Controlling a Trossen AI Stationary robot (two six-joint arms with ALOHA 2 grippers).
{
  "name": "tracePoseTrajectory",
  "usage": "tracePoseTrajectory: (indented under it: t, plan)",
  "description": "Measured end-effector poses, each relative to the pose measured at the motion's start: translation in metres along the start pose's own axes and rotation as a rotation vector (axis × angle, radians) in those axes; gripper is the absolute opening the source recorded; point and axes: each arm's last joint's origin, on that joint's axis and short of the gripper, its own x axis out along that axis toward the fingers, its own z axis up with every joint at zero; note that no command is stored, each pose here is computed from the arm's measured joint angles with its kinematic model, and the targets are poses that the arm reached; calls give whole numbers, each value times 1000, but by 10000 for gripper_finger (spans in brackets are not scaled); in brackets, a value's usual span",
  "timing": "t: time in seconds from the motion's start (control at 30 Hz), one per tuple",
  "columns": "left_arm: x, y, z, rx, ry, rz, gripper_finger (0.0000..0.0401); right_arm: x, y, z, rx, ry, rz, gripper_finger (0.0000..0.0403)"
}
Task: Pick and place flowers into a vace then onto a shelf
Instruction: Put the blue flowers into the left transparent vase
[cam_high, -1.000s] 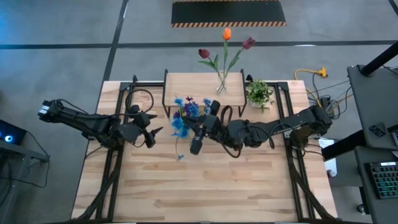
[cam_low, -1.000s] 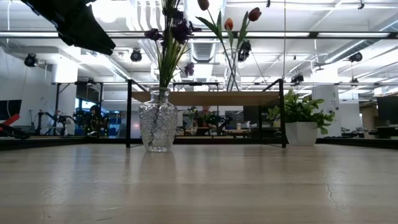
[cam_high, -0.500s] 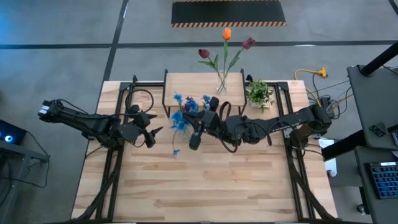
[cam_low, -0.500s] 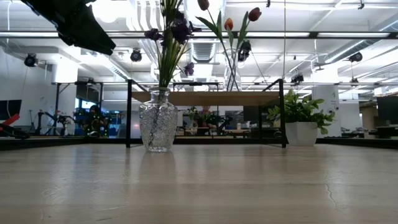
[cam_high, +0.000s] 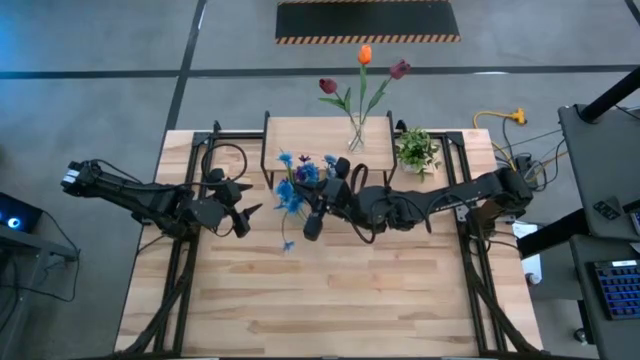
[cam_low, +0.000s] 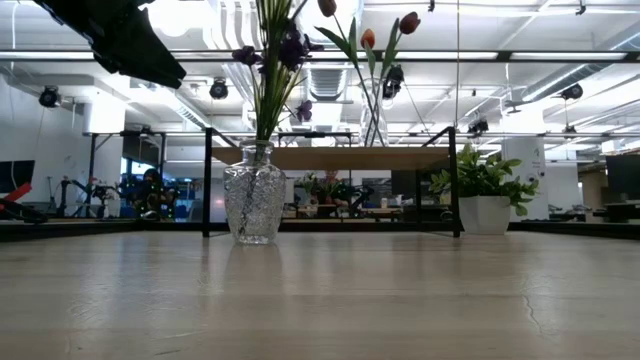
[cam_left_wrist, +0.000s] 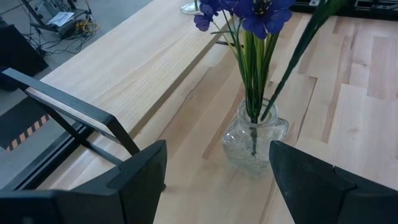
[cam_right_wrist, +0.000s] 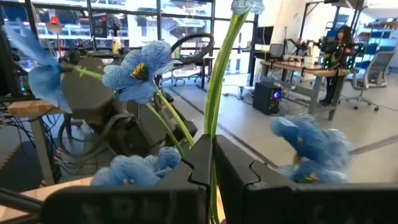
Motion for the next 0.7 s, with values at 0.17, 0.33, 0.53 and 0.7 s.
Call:
tracePoseTrajectory:
  t: [0.17,0.33,0.53,0.7]
  plan:
    - [0,0,0,0,0,0,267,0,0,-7,10,17,1,8]
    - [0,0,0,0,0,0,267,0,0,-11,4,26,15,8]
    - [0,0,0,0,0,0,267,-1,0,-26,5,60,28,8]
    - [0,0,0,-1,0,0,267,-1,-1,-29,10,59,41,8]
